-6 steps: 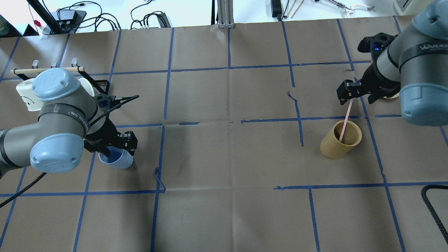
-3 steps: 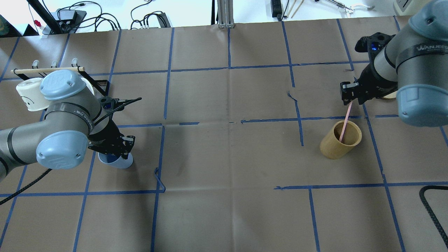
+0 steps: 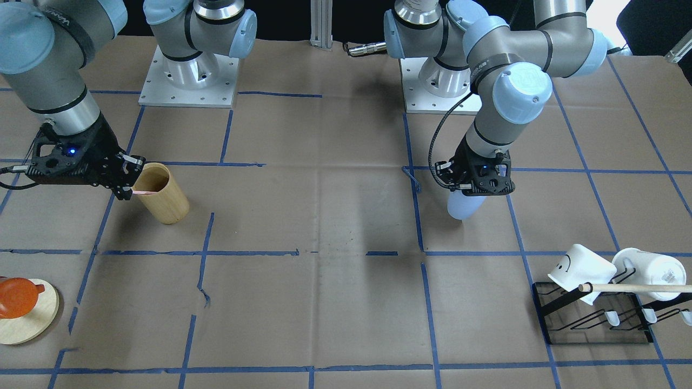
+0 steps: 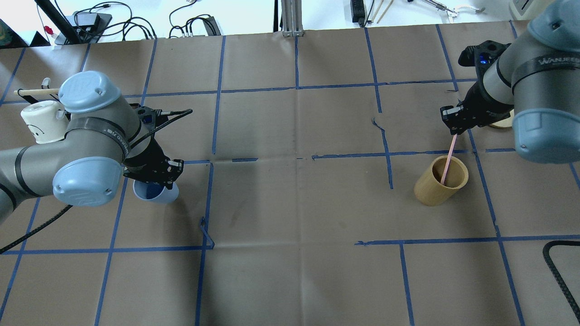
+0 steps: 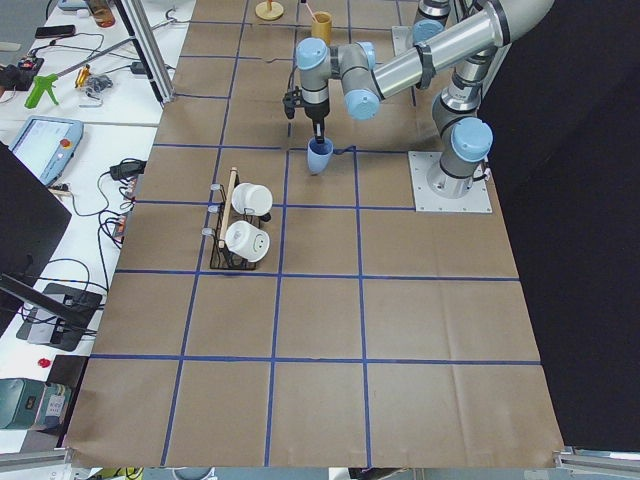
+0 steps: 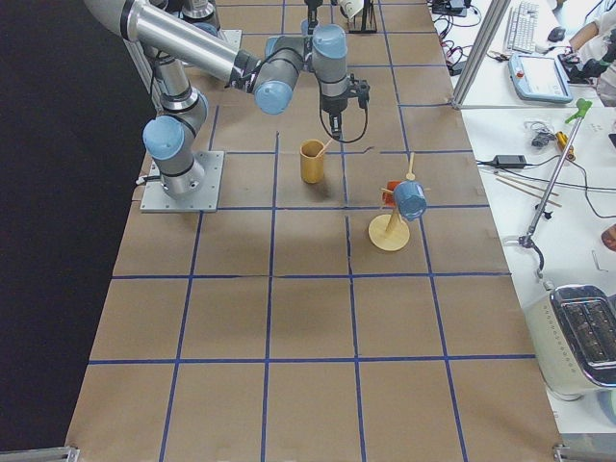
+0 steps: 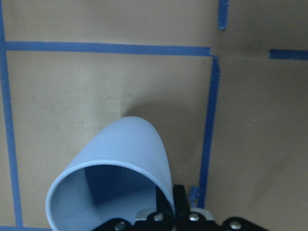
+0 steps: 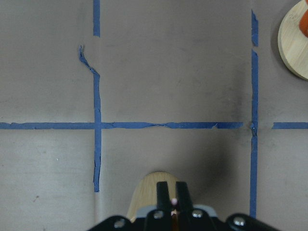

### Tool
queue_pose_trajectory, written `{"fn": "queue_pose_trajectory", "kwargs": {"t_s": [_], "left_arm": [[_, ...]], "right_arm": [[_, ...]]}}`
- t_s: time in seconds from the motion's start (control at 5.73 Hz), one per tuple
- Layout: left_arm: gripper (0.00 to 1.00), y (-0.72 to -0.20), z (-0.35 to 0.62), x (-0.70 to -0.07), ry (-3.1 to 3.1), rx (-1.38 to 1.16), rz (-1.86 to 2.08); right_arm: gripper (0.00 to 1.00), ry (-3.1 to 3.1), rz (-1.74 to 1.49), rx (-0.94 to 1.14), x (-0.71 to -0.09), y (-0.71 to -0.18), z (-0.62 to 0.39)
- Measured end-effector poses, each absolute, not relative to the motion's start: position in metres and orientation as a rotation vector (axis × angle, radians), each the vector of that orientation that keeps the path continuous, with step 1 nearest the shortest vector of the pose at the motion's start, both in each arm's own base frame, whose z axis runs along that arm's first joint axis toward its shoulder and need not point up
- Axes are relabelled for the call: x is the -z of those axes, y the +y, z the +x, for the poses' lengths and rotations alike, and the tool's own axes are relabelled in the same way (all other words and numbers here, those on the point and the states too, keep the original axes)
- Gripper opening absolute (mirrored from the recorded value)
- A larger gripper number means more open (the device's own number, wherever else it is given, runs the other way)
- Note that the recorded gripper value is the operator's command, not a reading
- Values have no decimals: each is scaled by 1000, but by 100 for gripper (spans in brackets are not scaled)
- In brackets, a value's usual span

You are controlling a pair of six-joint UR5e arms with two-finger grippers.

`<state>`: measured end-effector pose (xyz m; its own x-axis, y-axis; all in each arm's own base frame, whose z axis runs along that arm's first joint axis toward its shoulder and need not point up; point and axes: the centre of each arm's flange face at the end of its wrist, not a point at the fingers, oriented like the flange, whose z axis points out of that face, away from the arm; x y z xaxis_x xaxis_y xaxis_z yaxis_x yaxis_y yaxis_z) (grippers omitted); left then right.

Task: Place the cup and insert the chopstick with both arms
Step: 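Carry blue cup to table centre with left gripper while right gripper lifts chopstick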

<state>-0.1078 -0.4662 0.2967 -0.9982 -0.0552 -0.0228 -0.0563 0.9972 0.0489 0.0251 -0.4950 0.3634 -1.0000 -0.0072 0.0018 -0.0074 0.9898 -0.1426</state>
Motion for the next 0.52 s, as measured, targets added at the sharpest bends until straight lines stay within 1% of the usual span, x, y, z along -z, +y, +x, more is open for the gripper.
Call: {"fn": "queue_pose_trajectory", "kwargs": {"t_s": [0.35,0.52], "left_arm": [[1,-486,-225,-322,3116,45,-243],[2,-498,-290,-322,3114,74,-377]], "right_arm": [[8,-3120,14,-268,-403,-508,23],[8,-3123,15,-249,-438,-517,22]]}}
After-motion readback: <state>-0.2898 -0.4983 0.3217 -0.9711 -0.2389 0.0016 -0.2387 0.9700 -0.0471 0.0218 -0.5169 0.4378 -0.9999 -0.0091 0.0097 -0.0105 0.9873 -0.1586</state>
